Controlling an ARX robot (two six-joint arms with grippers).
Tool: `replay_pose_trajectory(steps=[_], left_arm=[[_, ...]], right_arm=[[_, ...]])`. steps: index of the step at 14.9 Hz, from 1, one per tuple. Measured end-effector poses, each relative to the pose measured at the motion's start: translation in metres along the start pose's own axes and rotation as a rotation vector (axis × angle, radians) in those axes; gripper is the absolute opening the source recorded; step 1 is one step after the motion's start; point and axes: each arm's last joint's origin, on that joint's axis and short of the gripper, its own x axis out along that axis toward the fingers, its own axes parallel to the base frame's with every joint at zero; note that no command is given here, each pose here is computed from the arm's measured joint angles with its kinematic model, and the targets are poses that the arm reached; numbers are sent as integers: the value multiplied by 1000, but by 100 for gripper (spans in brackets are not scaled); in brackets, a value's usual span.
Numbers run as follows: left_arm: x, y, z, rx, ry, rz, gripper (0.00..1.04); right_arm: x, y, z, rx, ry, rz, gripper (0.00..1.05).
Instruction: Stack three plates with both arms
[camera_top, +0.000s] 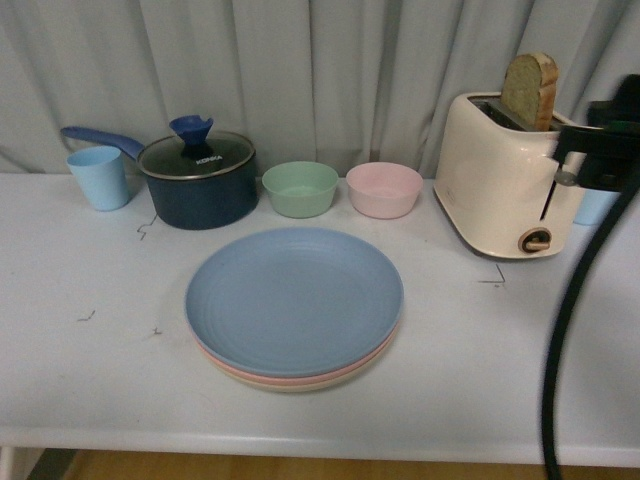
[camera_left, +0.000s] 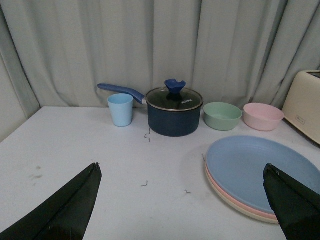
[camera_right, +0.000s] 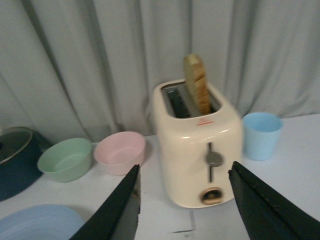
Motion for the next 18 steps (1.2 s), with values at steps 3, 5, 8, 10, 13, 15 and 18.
replay_pose_trajectory(steps=[3, 5, 8, 10, 13, 15, 18], left_arm=[[0, 0, 0, 0, 0, 0, 98], [0, 0, 0, 0, 1, 0, 98], [0, 0, 0, 0, 0, 0, 98], [0, 0, 0, 0, 0, 0, 98], [0, 0, 0, 0, 0, 0, 98], [0, 0, 0, 0, 0, 0, 98], [0, 0, 0, 0, 0, 0, 98]], right_arm=[[-70, -32, 1, -93, 6, -1, 22], [-114, -56, -5, -113, 65, 1, 2], [-164, -65, 3, -113, 46, -3, 2], [-175, -64, 10, -113, -12, 2, 2], [-178, -64, 12, -113, -22, 1, 2], [-180, -64, 12, -113, -23, 2, 2], [-190, -64, 11, -113, -21, 2, 2]])
